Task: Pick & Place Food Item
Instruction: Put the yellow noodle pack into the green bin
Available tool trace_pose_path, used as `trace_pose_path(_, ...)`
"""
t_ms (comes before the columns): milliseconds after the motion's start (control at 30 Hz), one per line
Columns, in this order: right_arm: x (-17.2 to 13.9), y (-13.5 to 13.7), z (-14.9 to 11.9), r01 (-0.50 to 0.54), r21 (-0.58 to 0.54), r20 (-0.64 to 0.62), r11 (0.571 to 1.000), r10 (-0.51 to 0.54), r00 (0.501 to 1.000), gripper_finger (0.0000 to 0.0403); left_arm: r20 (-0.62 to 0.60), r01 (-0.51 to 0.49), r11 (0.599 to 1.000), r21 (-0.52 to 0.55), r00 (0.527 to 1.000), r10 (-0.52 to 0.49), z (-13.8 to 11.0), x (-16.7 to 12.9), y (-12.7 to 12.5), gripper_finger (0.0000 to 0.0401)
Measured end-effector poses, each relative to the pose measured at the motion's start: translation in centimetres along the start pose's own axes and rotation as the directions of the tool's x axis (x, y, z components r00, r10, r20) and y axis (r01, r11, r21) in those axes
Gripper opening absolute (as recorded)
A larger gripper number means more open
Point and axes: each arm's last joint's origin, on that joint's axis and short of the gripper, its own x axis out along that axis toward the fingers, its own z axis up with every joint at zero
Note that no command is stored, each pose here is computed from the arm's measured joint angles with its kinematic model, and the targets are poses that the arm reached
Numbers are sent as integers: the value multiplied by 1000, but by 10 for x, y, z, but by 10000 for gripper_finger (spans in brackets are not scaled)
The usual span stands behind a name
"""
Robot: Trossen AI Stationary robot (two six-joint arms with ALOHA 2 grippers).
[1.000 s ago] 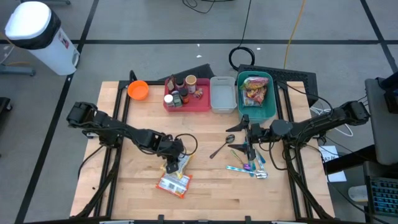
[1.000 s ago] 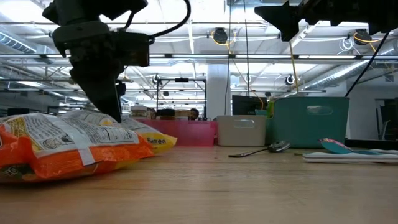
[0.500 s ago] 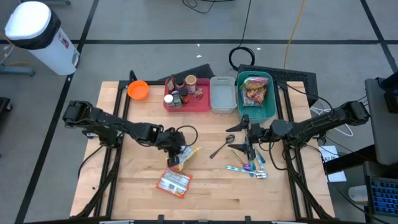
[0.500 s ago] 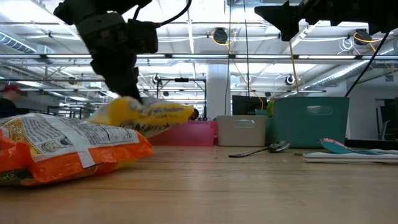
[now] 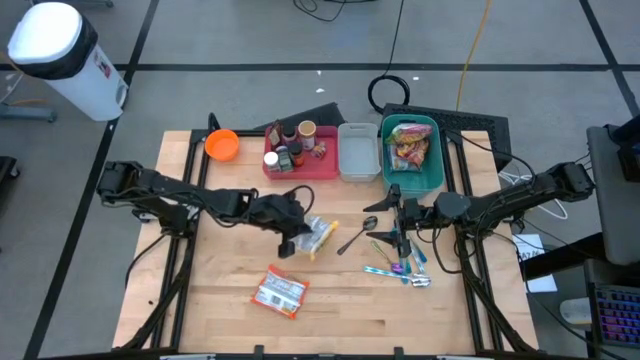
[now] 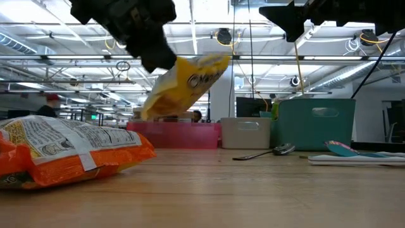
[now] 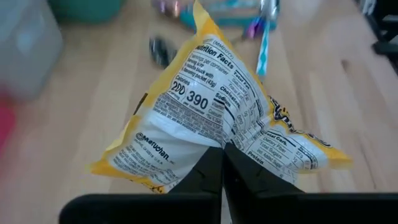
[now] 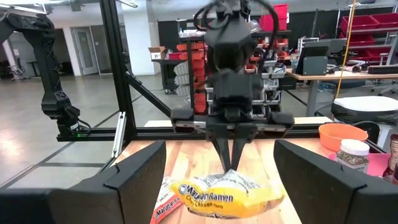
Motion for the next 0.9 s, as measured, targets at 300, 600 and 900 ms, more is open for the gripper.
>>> trace_pose_path(300, 0, -2, -2, 79, -5, -19, 997, -79, 997, 288, 152, -88, 952, 293, 987, 45, 14, -1, 0, 5)
trace_pose_path(600, -1, -8, -9, 263, 5, -69, 965, -262, 963, 288, 219, -340, 795, 503, 940, 263, 18, -3, -2, 13)
trace_pose_path(900, 13, -14, -18, 291, 98, -43, 952, -288, 957, 288, 301, -550, 657, 516, 834, 462, 25, -7, 0, 13)
